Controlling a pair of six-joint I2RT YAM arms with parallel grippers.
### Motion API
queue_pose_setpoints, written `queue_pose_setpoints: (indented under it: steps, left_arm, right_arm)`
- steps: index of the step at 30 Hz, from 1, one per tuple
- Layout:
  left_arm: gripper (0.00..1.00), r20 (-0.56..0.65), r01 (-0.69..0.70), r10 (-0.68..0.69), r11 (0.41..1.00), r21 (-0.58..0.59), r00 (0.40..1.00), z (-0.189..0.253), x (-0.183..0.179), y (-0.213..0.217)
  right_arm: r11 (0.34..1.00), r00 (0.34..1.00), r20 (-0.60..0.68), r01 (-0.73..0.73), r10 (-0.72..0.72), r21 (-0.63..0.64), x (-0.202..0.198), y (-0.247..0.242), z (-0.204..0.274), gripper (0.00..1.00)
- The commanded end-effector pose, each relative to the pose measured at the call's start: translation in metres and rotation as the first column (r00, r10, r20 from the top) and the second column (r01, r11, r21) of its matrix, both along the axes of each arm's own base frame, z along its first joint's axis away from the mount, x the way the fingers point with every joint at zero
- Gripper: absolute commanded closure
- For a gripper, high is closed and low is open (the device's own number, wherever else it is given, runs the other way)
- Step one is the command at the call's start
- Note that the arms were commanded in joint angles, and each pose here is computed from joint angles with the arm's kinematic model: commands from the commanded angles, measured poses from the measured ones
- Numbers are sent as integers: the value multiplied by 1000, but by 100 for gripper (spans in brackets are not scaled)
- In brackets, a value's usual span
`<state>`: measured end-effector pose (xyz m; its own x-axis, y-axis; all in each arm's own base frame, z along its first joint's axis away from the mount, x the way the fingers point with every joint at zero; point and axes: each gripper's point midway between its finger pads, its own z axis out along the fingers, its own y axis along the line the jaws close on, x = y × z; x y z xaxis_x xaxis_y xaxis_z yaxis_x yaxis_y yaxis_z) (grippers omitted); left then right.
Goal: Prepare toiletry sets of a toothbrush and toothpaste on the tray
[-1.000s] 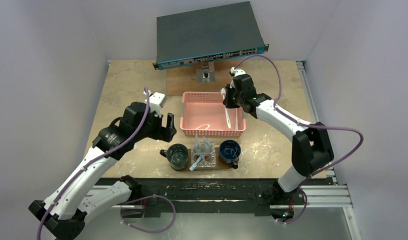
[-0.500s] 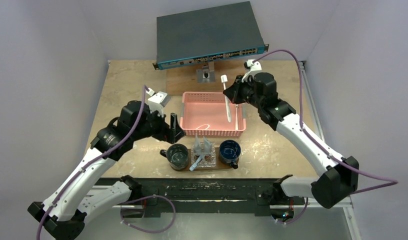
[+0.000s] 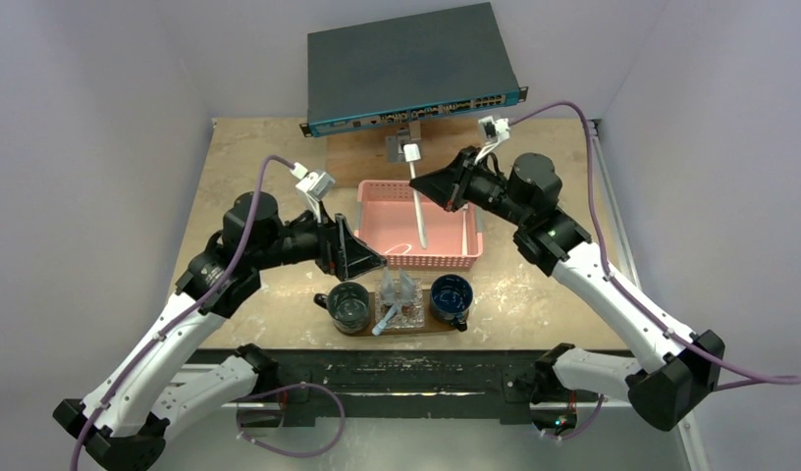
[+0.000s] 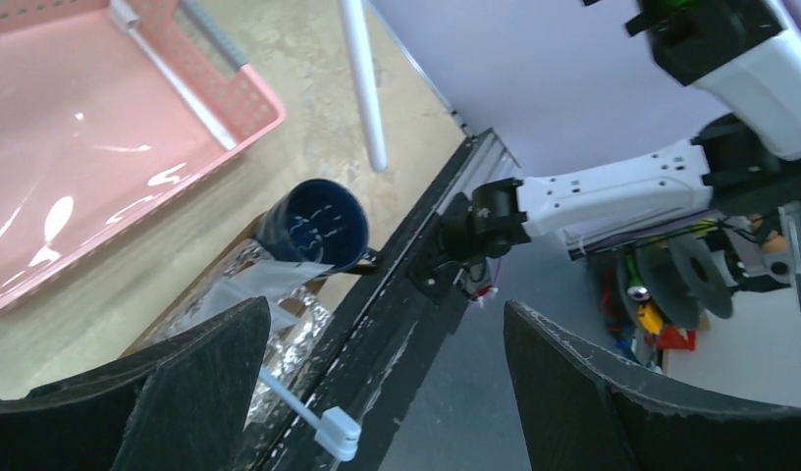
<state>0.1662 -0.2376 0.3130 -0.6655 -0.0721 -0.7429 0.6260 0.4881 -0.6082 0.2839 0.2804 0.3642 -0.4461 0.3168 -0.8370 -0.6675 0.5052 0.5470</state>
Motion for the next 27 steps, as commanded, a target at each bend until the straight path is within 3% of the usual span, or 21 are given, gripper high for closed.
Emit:
queue_pose_setpoints:
  steps: [1,8,16,27]
  left_arm:
    - [12,43,105,-99,978,-180,994,38,-17,-13]
    - [11,74,165,-150,951,-261,986,49,-31,-15]
    - [11,107,246,-222,905,-347,969,63,-46,-17]
    - [15,119,310,-287,846,-434,951,70,-56,-21]
  right_arm:
    - [979,988,60,-149,141,142,-33,23,40,100]
    - [922,963,75,-269,259,279,-61,36,62,100]
    - [809,915,100,-394,391,437,-94,48,83,100]
    - [724,905,105,-396,413,565,-108,58,100,100]
